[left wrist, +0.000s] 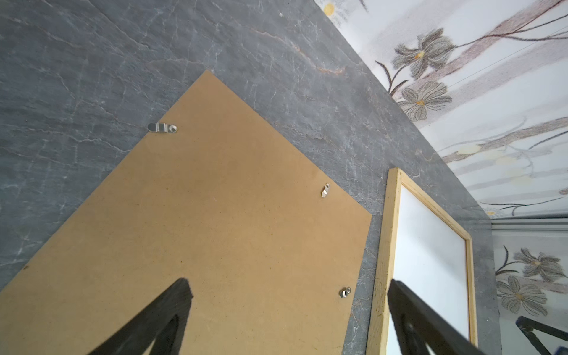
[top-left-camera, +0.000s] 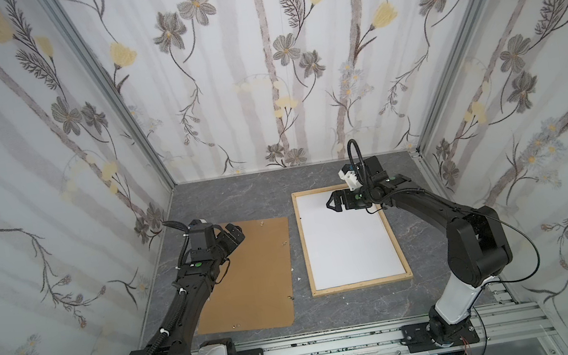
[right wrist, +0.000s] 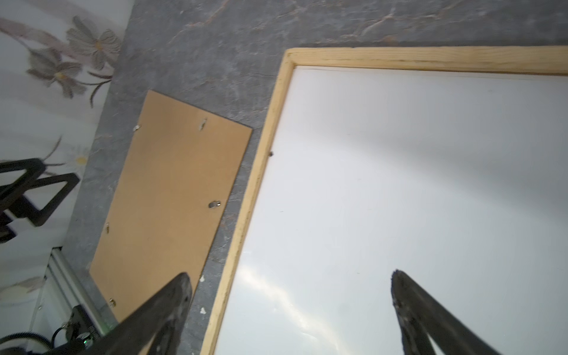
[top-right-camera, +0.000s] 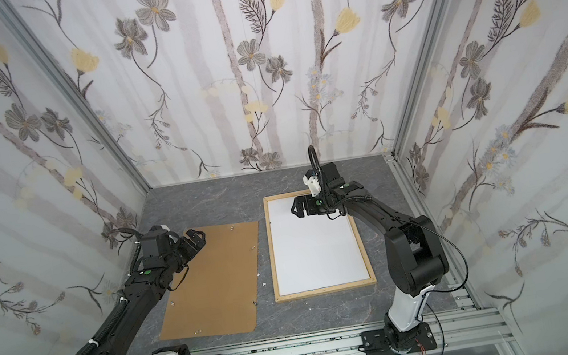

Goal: Put the photo into the frame
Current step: 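Move the right gripper over to the brown hardboard backing's edge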

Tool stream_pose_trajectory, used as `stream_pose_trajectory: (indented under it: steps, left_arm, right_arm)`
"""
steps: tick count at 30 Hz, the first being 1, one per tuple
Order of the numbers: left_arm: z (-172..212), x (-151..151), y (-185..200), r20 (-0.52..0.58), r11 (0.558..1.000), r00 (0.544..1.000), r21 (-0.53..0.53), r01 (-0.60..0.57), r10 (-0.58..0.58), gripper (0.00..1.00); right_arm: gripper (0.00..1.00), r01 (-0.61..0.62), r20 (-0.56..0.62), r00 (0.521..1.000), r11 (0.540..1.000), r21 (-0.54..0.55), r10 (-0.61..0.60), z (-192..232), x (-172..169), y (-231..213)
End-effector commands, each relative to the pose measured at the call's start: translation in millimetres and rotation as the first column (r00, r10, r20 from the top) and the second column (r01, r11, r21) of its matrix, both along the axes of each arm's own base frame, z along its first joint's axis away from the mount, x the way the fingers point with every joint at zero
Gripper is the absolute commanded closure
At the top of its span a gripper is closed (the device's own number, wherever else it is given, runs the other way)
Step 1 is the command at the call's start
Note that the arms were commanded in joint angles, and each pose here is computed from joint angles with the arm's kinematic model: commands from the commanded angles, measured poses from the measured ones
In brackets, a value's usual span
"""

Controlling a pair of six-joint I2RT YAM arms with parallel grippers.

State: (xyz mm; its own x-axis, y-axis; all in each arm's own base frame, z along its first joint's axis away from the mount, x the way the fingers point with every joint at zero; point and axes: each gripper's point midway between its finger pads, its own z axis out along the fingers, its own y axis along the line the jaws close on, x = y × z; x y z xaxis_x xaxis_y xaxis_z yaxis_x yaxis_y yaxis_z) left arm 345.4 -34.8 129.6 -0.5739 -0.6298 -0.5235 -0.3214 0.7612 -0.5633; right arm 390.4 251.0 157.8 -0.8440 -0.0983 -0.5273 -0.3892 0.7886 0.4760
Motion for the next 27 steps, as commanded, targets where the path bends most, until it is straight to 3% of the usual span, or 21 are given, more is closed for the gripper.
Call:
stream_pose_trajectory:
  steps: [1, 6, 12, 15, 21, 27]
  left_arm:
    - [-3.0, 11.4, 9.1, 0.034, 0.999, 0.998, 0.013, -0.045, 0.044, 0.0]
    - [-30.4, 20.2, 42.9, -0.034, 0.989, 0.988, 0.013, -0.149, 0.15, 0.0]
    - [-36.5, 26.3, 86.1, -0.043, 0.963, 0.962, 0.009, -0.27, 0.27, 0.0]
    - [-39.2, 25.5, 98.9, -0.046, 0.951, 0.95, 0.031, -0.306, 0.308, 0.0]
    - [-59.2, 18.0, 117.6, -0.093, 0.934, 0.93, 0.073, -0.349, 0.355, 0.0]
    - [-80.2, 14.5, 112.6, -0.142, 0.943, 0.932, 0.06, -0.327, 0.332, 0.0]
  right_arm:
    - [0.0, -0.104, 0.006, 0.995, 0.99, 0.094, 0.104, 9.5, -17.2, 54.8]
    - [0.0, -0.157, -0.075, 0.983, 0.982, 0.104, 0.165, -12.2, -51.1, 123.3]
    - [0.0, -0.022, -0.164, 0.986, 0.996, 0.085, 0.036, -37.8, -69.6, 161.4]
    - [0.0, -0.08, -0.187, 0.978, 0.993, 0.082, 0.094, -49.4, -95.8, 189.6]
    - [0.0, -0.058, -0.257, 0.965, 0.998, 0.02, 0.061, -88.0, -111.5, 200.5]
    - [0.0, 0.037, -0.224, 0.973, 0.998, -0.052, -0.048, -98.2, -101.7, 186.4]
